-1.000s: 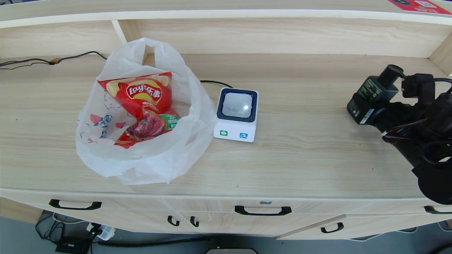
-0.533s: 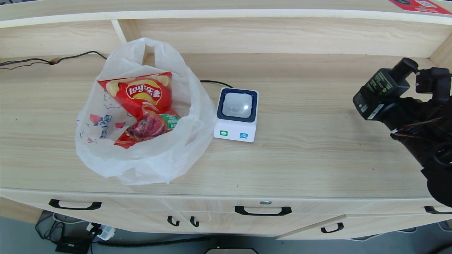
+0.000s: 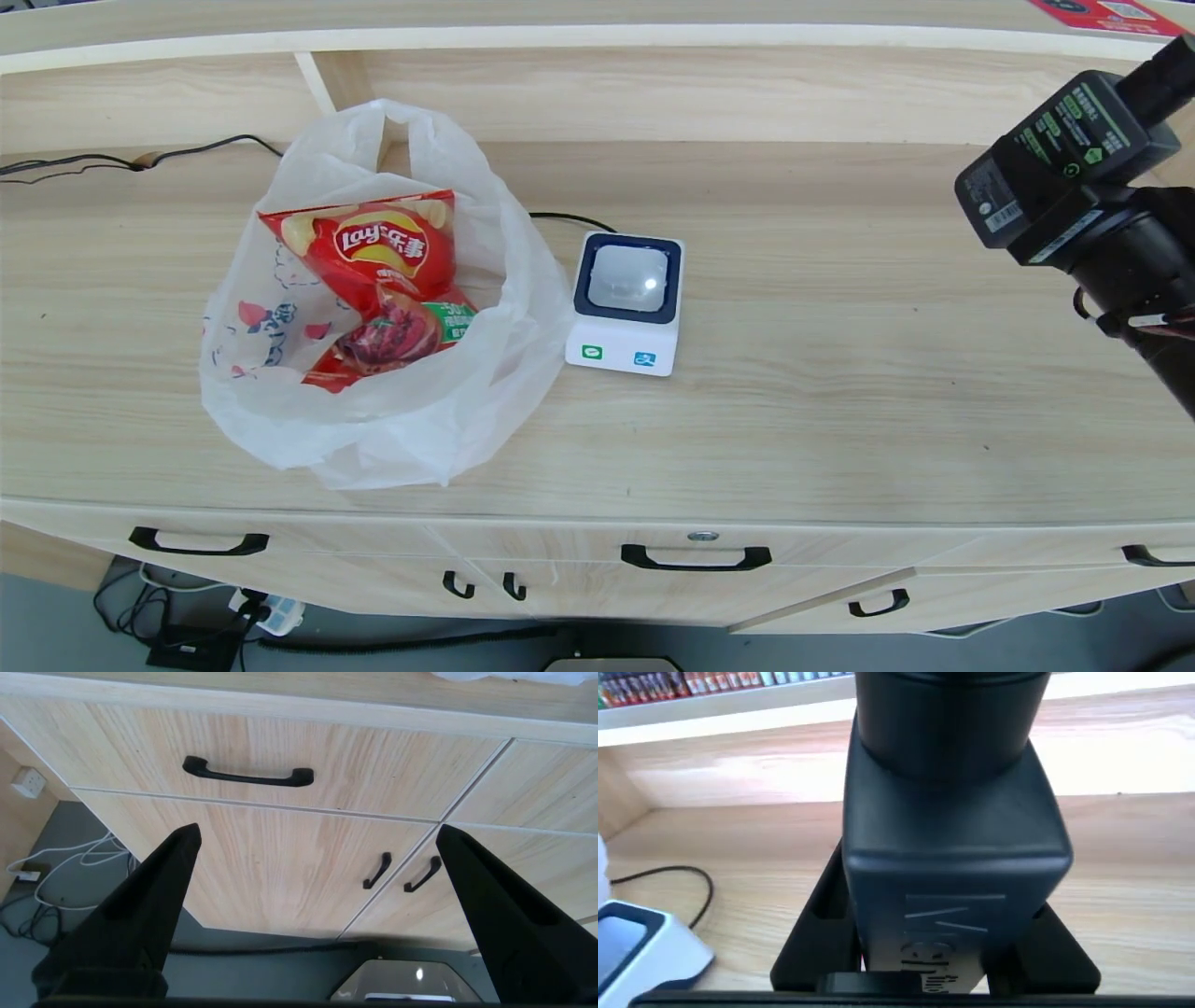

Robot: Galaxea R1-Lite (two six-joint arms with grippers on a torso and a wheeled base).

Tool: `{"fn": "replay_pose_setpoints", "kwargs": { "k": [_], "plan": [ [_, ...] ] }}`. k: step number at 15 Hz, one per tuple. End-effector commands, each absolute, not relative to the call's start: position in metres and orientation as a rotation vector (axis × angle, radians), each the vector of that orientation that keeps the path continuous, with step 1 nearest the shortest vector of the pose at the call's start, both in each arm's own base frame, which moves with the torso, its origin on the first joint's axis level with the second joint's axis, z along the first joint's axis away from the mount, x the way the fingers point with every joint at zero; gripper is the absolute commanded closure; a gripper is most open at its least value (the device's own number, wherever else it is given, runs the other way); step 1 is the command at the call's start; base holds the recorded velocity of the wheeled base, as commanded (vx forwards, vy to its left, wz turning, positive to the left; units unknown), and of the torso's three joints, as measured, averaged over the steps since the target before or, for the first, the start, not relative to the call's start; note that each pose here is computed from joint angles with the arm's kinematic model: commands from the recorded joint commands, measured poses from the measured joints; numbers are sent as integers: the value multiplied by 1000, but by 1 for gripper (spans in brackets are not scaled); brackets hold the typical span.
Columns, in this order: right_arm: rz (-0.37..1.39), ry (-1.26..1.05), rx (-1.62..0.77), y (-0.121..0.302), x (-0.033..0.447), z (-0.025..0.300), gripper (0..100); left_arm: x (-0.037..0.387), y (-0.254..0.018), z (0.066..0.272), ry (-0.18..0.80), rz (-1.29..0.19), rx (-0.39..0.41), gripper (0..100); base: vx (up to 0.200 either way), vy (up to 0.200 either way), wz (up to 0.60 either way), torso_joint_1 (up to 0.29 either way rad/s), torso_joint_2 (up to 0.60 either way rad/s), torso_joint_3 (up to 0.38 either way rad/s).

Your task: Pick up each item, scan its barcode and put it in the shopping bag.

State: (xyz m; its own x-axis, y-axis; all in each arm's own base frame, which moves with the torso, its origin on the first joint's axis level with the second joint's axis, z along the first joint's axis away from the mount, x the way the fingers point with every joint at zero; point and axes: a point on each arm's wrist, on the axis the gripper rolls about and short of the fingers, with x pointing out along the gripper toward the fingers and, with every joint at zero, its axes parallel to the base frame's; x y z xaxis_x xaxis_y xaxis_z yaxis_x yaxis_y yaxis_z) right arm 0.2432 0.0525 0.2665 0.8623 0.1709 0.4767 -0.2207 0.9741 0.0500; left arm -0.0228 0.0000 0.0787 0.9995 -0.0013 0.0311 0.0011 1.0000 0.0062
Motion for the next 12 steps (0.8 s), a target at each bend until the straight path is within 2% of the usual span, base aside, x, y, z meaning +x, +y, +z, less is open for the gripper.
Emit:
{"fn": "replay_pose_setpoints", "kwargs": {
  "k": [1,5,7,12],
  "plan": [
    [280,-556,135,62,209,284,100,-23,0,79,-31,-1,6,0,0,0,0,0,0,0],
    [478,-478,241,80,159,296,100,-23,0,79,-29,-1,6,0,0,0,0,0,0,0],
    [565,-412,311,86,142,292,100,-23,0,79,-29,-1,8,0,0,0,0,0,0,0],
    [652,-269,505,101,149,282,100,-23,0,79,-28,-1,8,0,0,0,0,0,0,0]
  ]
}}
